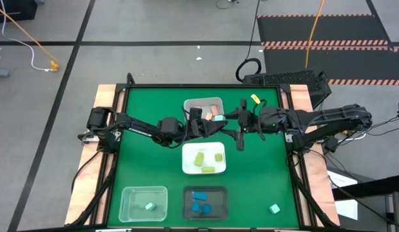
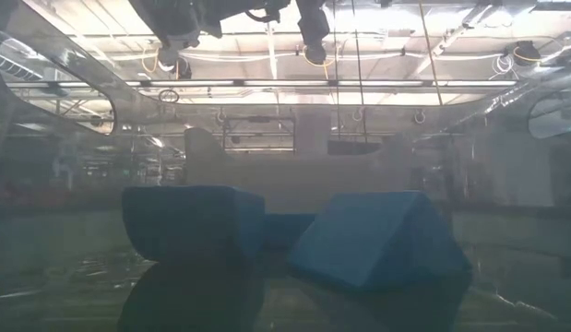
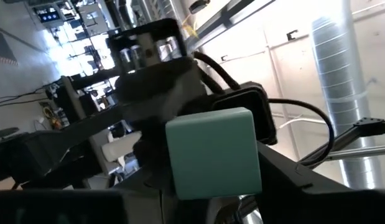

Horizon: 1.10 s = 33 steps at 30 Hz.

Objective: Sort & place blocks by color
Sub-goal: Put the left light blue block into the transparent bin

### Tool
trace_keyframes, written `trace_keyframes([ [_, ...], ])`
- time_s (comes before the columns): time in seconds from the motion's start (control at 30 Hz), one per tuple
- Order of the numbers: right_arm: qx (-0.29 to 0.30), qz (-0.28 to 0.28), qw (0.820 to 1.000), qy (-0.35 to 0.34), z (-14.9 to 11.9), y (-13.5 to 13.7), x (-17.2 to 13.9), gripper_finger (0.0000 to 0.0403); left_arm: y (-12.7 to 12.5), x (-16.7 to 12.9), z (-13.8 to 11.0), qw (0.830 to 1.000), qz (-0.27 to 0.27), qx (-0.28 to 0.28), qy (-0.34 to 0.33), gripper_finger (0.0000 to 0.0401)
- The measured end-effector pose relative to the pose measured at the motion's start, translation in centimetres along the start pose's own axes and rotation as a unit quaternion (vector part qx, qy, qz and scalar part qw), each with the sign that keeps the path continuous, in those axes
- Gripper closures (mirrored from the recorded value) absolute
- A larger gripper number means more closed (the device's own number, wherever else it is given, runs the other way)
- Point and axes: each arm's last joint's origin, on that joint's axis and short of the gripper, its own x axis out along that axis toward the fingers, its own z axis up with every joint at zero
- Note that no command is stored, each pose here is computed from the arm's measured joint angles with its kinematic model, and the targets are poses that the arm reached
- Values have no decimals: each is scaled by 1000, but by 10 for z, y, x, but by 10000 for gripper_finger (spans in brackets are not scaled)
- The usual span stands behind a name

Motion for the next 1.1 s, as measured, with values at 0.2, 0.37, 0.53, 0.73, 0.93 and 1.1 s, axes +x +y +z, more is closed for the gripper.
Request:
trace_keyframes([
  [0.2, 61, 13, 995, 74, -13, -1, -9, 121, -1, 1, 4, 1000, -5, 0, -6, 259],
  [0.37, 140, 13, 978, 156, -26, -3, -23, 119, 2, 2, 11, 1000, 1, 7, -13, 255],
  [0.53, 227, 15, 942, 246, -40, -2, -33, 133, 3, 2, 16, 1000, -3, 3, -21, 251],
  [0.73, 289, 14, 882, 373, -77, 2, -39, 148, -3, 0, 2, 1000, -15, -18, -3, 259],
  [0.93, 355, 94, 790, 491, -126, 22, -43, 161, -13, -5, -32, 996, -15, -63, 67, 250],
  [1.1, 406, 180, 754, 484, -136, 54, -43, 173, -25, -14, -65, 986, -8, -113, 119, 258],
])
